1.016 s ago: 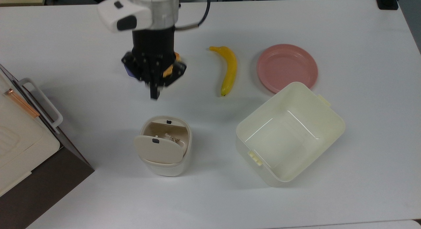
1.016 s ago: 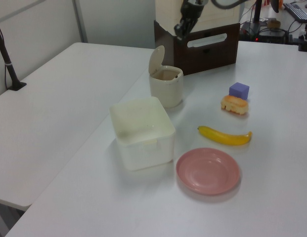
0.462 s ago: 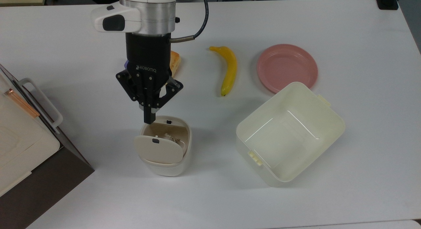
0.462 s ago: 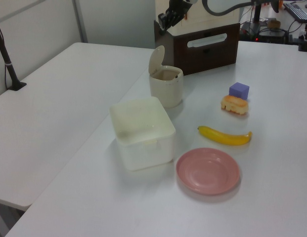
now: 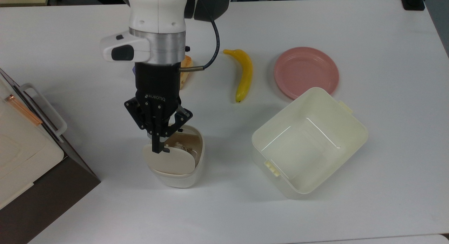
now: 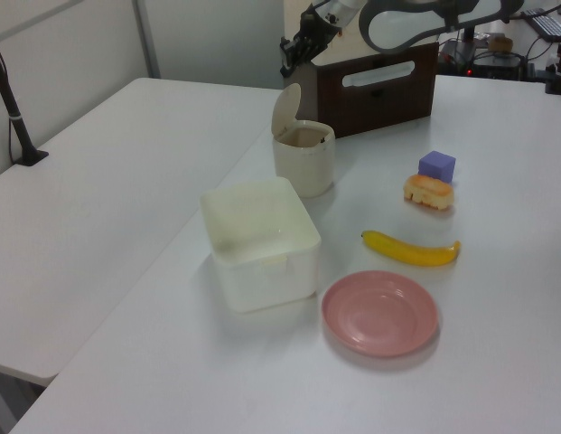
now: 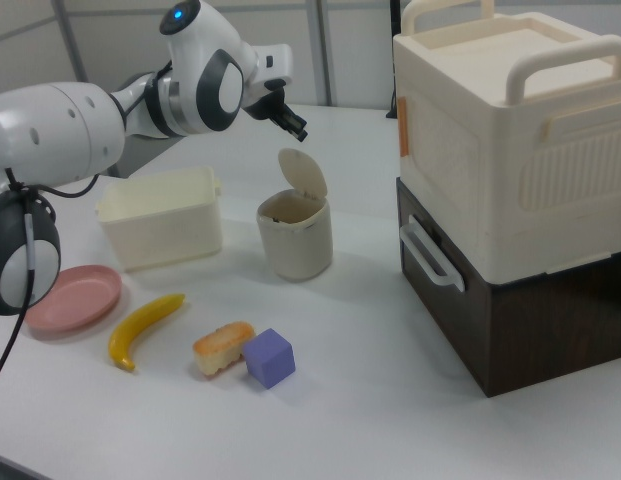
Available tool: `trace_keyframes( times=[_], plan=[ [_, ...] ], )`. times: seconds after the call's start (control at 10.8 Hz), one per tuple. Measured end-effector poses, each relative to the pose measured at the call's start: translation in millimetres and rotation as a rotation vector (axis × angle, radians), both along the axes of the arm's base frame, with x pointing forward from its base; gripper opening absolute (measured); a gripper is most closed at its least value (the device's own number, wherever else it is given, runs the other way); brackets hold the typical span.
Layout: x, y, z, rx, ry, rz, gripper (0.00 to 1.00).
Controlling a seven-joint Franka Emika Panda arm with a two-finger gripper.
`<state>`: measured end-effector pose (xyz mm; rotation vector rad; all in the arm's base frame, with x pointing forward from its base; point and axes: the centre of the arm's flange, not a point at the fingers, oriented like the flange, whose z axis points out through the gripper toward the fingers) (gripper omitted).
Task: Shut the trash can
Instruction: 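Push the raised lid down toward the can rim with the gripper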
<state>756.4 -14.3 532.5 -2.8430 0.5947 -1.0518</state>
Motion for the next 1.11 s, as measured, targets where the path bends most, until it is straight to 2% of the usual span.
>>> trace_keyframes(
  times=[0.28,1.11],
  plan=[
    [6,-2,-9,-0.02,-0.014,0.008,0.01],
    [11,3,-37,-0.087,0.021,0.036,0.01]
  ],
)
